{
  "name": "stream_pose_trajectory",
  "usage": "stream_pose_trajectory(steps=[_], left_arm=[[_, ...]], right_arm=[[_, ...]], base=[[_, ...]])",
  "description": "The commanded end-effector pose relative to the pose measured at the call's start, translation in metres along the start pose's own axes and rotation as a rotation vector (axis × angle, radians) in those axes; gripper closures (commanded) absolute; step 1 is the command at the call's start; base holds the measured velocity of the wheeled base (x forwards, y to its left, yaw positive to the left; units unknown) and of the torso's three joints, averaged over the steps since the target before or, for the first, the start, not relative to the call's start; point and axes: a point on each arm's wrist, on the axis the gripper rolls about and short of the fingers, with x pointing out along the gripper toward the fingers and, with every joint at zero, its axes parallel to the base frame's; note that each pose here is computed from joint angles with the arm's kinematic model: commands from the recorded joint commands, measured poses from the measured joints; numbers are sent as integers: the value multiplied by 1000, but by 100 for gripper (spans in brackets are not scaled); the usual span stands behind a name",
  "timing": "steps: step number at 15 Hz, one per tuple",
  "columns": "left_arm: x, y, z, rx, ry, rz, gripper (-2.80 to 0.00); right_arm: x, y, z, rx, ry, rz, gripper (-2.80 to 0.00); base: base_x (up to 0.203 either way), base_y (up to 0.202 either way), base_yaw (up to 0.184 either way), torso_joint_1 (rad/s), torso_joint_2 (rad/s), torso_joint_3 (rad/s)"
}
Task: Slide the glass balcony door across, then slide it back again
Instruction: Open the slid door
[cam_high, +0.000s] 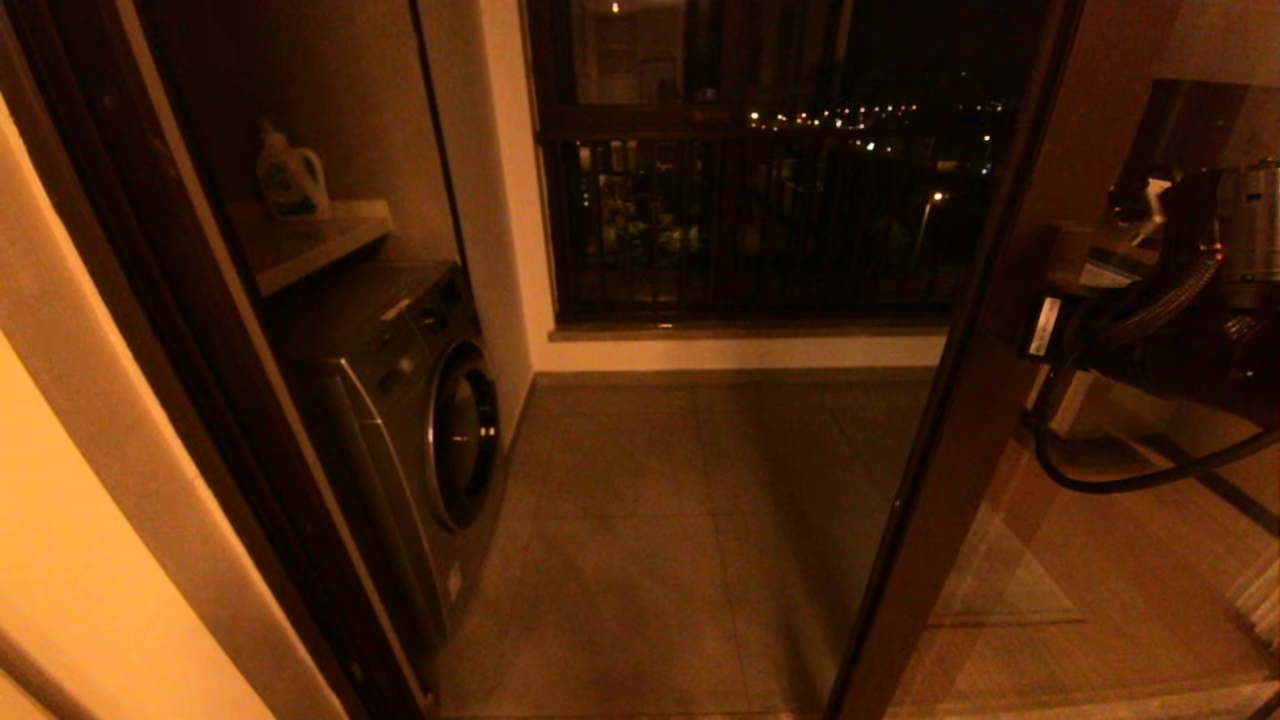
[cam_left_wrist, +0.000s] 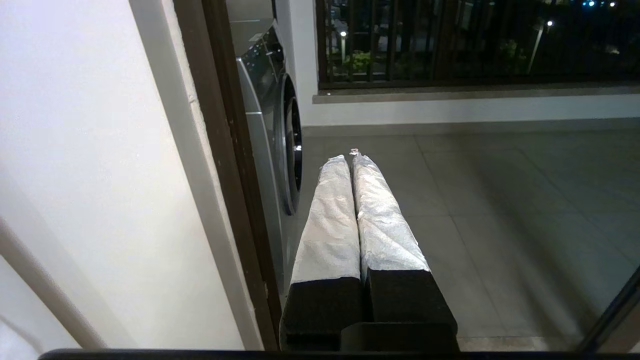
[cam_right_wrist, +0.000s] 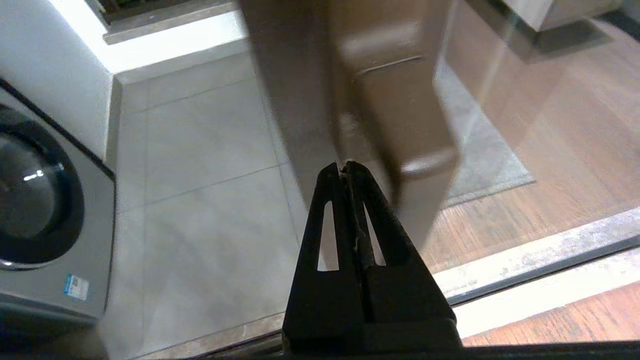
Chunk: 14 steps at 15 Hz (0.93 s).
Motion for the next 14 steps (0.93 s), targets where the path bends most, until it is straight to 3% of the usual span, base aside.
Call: stream_pose_trajectory(steps=[1, 14], left_arm=[[2, 0, -11, 0, 40, -2, 0], [2, 0, -11, 0, 40, 0, 0]], right_arm=[[1, -6, 2, 9, -7, -15, 0], [9, -38, 8, 42, -6, -63, 0]], base=[[0, 0, 0, 0, 0, 0], [0, 0, 0, 0, 0, 0]])
